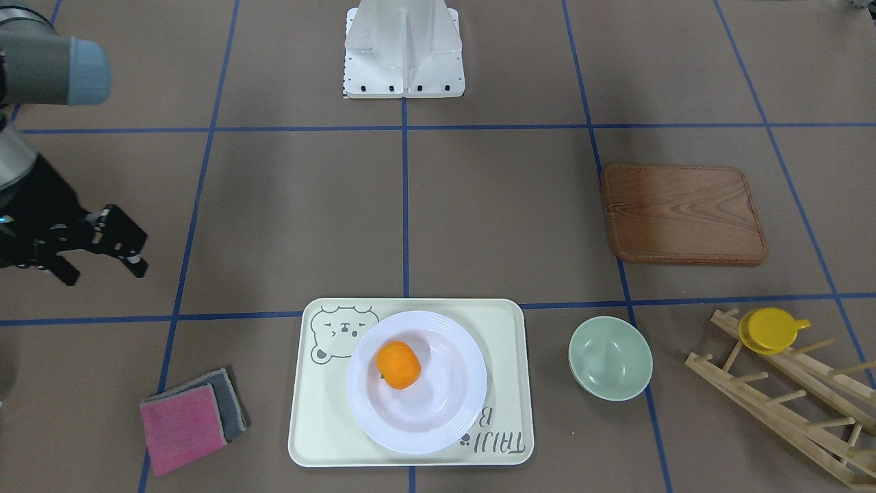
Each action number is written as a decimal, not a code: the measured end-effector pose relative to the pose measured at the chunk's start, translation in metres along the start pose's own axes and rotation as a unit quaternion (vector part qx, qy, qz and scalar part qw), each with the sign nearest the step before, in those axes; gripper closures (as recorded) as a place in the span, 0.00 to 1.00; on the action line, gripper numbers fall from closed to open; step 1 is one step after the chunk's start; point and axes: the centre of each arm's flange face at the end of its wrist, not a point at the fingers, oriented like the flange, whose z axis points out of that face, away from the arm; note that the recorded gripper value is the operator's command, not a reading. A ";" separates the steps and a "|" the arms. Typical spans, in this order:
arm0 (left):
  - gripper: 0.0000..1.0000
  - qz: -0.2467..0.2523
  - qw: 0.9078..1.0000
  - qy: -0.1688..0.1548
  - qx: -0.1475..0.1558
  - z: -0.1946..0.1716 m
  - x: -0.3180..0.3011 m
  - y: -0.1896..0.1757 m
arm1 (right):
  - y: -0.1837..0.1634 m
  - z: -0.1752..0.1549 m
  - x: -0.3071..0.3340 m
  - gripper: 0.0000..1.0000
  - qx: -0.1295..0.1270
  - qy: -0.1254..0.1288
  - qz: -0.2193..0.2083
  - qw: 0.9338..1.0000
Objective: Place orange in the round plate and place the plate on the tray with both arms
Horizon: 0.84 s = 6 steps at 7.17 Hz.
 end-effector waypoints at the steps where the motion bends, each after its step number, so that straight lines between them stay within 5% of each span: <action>1: 0.00 0.000 1.000 0.000 0.001 0.002 -0.001 0.001 | 0.012 -0.009 0.066 0.00 -0.011 0.015 -0.051 0.999; 4: 0.00 -0.006 1.000 0.002 -0.008 0.010 -0.008 0.013 | 0.084 -0.033 0.235 0.00 -0.051 0.058 -0.183 0.980; 6: 0.00 -0.006 1.000 0.004 -0.010 0.012 -0.009 0.018 | 0.138 -0.043 0.303 0.00 -0.088 0.063 -0.212 0.971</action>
